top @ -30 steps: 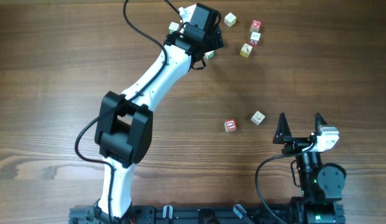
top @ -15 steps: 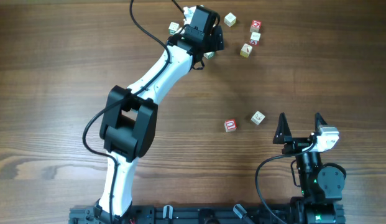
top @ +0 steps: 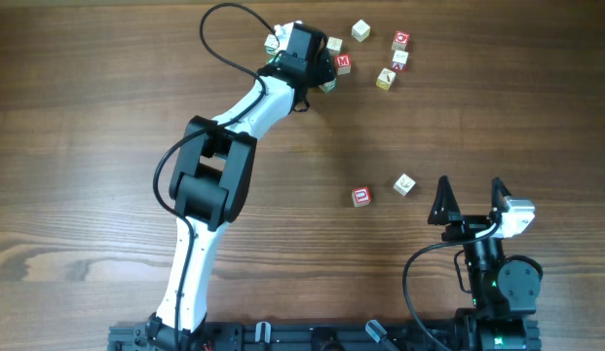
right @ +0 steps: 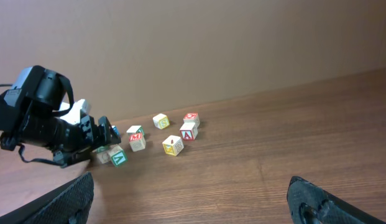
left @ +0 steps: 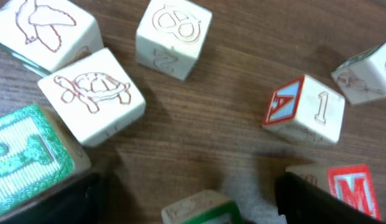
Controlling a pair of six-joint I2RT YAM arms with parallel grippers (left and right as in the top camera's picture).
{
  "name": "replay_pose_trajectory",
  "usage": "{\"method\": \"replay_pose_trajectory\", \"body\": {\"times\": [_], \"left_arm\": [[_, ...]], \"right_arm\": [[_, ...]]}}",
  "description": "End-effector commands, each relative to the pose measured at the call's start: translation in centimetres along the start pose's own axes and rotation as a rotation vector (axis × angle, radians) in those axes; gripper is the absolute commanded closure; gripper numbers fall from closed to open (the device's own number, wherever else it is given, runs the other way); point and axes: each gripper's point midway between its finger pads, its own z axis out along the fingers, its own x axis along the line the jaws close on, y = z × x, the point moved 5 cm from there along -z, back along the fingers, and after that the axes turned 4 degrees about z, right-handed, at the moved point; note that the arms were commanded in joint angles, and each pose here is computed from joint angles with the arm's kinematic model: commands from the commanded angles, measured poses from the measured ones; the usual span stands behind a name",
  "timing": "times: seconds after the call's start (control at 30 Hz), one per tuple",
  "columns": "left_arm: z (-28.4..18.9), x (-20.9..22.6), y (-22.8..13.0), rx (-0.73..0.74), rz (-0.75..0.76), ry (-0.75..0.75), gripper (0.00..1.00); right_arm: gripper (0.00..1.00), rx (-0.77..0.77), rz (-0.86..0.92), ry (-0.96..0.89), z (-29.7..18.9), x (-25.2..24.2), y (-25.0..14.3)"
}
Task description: Form a horizontal line
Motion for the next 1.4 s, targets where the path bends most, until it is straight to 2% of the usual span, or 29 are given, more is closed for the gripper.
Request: {"method": "replay_pose_trajectory", "body": {"times": [0.0, 0.1, 0.23, 0.33, 0.47, 0.63, 0.73, 0.93, 1.0, 1.1, 1.2, 1.37], "left_arm": [[1.9, 0.9, -1.8, 0.057, -0.019, -0.008, 0.19], [1.9, 0.2, -2.1, 0.083, -0.021, -0.061, 0.46], [1.6, -0.4, -2.3, 0.114, -0.021, -0.106, 0.69], [0.1, -0.5, -1.7, 0.124, -0.019, -0.091, 0.81], [-4.6, -0.8, 1.7, 0.073, -0.017, -0.053, 0.85], [-10.6, -0.6, 3.1, 0.124, -0.011, -0.022, 0.88], [-14.9, -0.2, 1.6, 0.249, 0.002, 0.009, 0.92], [-17.1, 0.0, -5.1, 0.512, 0.087, 0.11, 0.96], [-16.9, -0.3, -7.1, 0.549, 0.117, 0.118, 0.96], [-16.8, -0.9, -9.1, 0.581, 0.152, 0.119, 0.96], [-17.1, -2.0, -10.2, 0.602, 0.175, 0.095, 0.96], [-17.7, -3.7, -12.0, 0.62, 0.227, 0.072, 0.95]], "right_arm": [[0.0, 0.001, 0.038, 0.012, 0.0, 0.2, 0.0], [0.0, 0.002, 0.109, 0.012, 0.0, 0.2, 0.0], [0.0, 0.003, 0.267, 0.011, 0.0, 0.2, 0.0], [0.0, 0.003, 0.326, 0.011, 0.0, 0.2, 0.0], [0.0, 0.003, 0.323, 0.01, 0.0, 0.2, 0.0], [0.0, 0.0, 0.33, 0.013, 0.0, 0.2, 0.0], [0.0, 0.018, 0.333, 0.048, 0.0, 0.6, -0.1], [0.0, 0.029, 0.38, 0.07, 0.0, 0.9, -0.2], [0.0, 0.016, 0.463, 0.04, 0.0, 0.5, -0.1], [0.0, 0.0, 0.48, 0.04, 0.0, 0.5, 0.2], [0.0, -0.057, 0.343, 0.139, -0.2, 1.8, 1.7], [0.0, -0.038, 0.274, 0.126, -0.4, 2.3, 3.2]]}}
